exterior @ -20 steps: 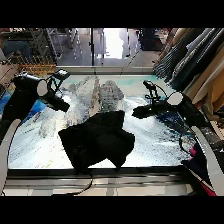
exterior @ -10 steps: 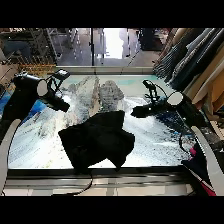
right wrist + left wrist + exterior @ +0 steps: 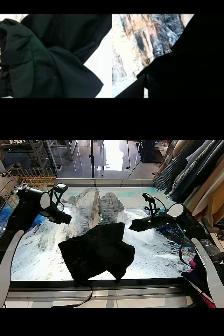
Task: Fold the clothes and pants, and hang the long-sleeved shirts on hangers.
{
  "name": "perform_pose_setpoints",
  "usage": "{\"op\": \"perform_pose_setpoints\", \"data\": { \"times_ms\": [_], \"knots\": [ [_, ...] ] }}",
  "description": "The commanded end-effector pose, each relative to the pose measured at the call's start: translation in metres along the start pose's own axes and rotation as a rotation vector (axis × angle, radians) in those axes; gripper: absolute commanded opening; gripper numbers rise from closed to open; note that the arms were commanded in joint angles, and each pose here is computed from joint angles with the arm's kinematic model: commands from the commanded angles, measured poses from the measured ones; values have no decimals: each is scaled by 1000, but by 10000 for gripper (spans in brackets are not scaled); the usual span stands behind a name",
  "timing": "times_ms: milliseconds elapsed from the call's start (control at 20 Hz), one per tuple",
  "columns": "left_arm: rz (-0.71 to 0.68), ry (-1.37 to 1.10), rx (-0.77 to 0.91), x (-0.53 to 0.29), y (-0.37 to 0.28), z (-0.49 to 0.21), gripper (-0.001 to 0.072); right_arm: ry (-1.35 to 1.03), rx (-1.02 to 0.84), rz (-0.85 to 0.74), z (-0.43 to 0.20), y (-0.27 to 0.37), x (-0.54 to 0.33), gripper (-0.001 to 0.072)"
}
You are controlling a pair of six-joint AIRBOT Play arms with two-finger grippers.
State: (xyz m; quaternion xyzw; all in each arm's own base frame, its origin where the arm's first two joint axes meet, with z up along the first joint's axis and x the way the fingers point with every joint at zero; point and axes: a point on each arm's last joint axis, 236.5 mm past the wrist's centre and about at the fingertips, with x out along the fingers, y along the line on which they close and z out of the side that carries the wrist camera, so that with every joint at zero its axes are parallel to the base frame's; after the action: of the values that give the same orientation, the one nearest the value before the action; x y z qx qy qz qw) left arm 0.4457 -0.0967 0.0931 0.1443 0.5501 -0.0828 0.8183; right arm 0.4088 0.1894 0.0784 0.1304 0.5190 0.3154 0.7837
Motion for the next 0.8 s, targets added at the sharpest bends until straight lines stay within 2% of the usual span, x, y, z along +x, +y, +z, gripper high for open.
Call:
{"op": "perform_pose_setpoints", "data": {
  "times_ms": [0,50,100,350,400,550,750],
  "knots": [
    [-9,65,46,10,-3,-12,641,11,91,13,-2,4,0,532],
    [-2,82,30,15,4,-15,698,46,111,21,-11,6,0,560],
    [-50,98,-7,21,3,-20,699,99,124,33,-23,8,-2,560],
    [-610,185,-290,41,-26,-67,700,252,271,56,-82,-20,4,559],
    [-676,204,-355,44,-21,-82,700,280,296,63,-97,-26,9,559],
    [-687,257,-490,58,3,-130,700,309,332,89,-127,-35,28,559],
    [-653,243,-559,87,6,-150,699,283,366,58,-134,-48,39,559]
  ]
}}
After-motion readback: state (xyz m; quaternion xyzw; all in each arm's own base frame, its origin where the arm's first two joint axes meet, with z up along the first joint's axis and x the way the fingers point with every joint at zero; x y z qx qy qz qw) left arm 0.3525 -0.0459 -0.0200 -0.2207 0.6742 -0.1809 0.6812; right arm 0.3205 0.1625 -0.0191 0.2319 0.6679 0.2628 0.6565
